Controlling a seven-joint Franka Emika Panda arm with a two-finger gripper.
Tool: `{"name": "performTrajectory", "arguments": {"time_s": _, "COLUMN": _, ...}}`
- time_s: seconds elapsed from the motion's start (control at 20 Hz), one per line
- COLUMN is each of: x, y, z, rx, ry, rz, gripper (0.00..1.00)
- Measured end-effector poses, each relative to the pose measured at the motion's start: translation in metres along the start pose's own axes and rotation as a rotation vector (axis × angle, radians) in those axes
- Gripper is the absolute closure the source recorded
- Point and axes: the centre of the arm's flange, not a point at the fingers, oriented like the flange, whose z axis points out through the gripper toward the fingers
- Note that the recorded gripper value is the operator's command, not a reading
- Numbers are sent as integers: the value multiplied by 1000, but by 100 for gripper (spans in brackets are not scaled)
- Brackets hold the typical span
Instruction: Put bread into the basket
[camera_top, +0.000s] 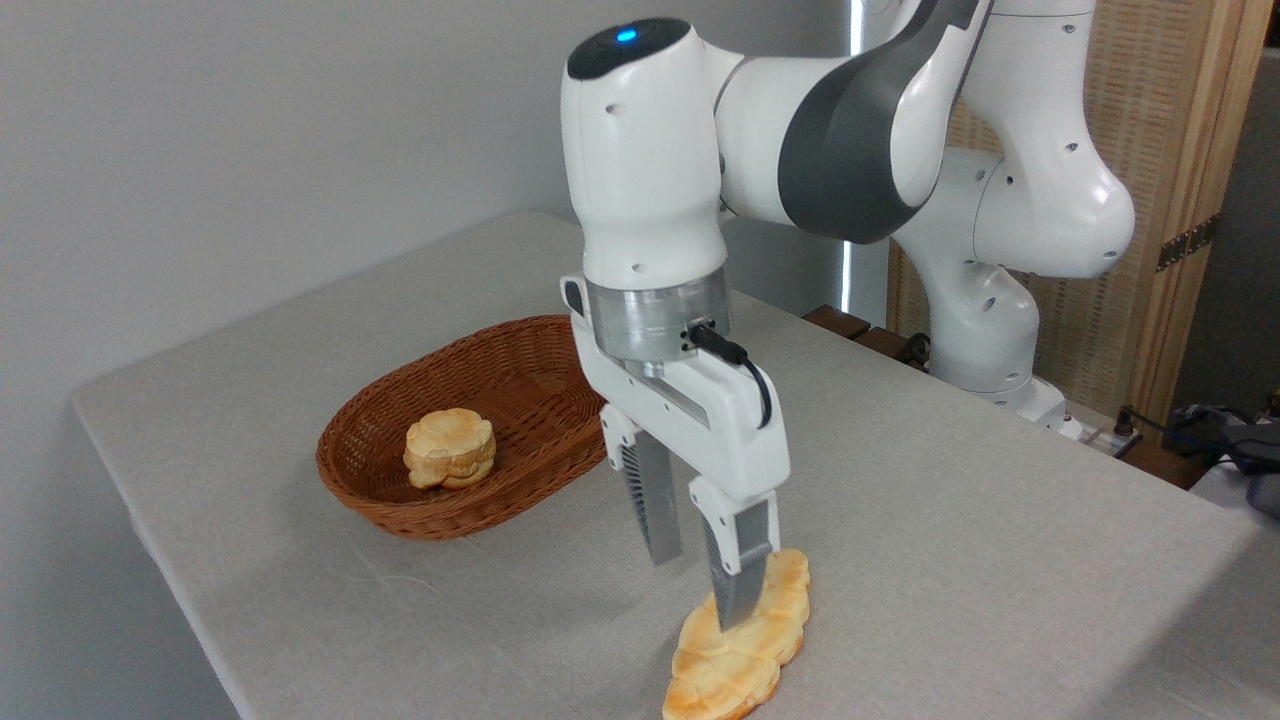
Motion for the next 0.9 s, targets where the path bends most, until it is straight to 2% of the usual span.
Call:
{"name": "performTrajectory", "arguments": {"time_s": 0.15, "x": -10, "y": -3, "z": 4, "rx": -1, "ry": -13, "rz": -6, "gripper": 0}}
{"name": "performTrajectory", "arguments": {"time_s": 0.35, "x": -9, "y": -8, "z": 9, "rx": 25, "ry": -23, "rz": 9, "gripper": 0}}
{"name": "performTrajectory", "arguments": {"time_s": 0.9, "x": -10, "y": -8, "z": 18, "rx": 27, "ry": -60, "rz": 34, "gripper": 0}}
